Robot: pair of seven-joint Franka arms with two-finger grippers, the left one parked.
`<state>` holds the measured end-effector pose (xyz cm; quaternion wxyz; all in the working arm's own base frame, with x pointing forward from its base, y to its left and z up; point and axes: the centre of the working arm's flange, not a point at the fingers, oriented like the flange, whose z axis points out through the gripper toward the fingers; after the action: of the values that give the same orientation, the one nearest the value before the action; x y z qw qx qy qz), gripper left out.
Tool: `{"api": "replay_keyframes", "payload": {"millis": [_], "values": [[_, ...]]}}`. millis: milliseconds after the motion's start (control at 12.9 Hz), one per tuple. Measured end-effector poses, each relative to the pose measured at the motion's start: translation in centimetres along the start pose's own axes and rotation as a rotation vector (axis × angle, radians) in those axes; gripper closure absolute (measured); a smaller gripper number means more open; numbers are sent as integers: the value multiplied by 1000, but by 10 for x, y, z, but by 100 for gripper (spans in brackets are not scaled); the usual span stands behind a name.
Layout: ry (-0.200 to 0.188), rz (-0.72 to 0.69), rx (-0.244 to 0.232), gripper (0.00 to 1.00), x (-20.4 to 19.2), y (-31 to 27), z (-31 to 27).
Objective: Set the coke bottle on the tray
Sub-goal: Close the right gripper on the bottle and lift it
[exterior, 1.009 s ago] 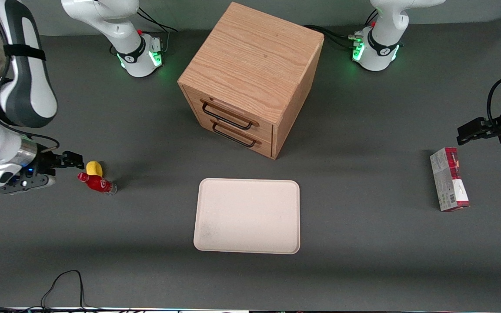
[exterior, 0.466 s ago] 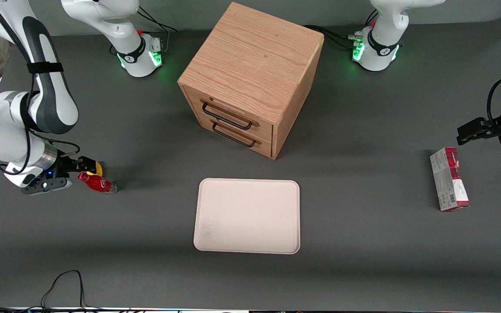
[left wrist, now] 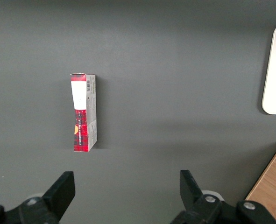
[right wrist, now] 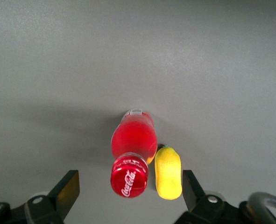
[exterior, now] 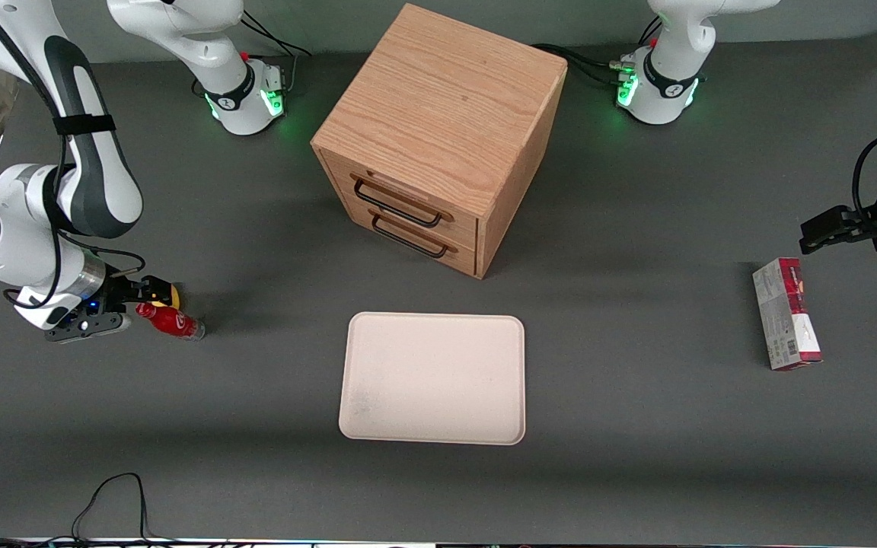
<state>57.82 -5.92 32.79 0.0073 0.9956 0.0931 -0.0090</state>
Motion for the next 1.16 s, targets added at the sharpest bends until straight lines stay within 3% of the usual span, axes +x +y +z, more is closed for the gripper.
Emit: {"api": "replay_keyframes", "payload": {"millis": [78, 388, 466, 1009, 1164], "values": [[4, 0, -1, 9, 0, 0, 0], [10, -1, -3, 61, 1, 0, -1], [10, -2, -3, 69, 2, 0, -1], [12, 0, -3, 69, 5, -2, -7], [-40, 5, 15, 69, 17, -10, -41]]}}
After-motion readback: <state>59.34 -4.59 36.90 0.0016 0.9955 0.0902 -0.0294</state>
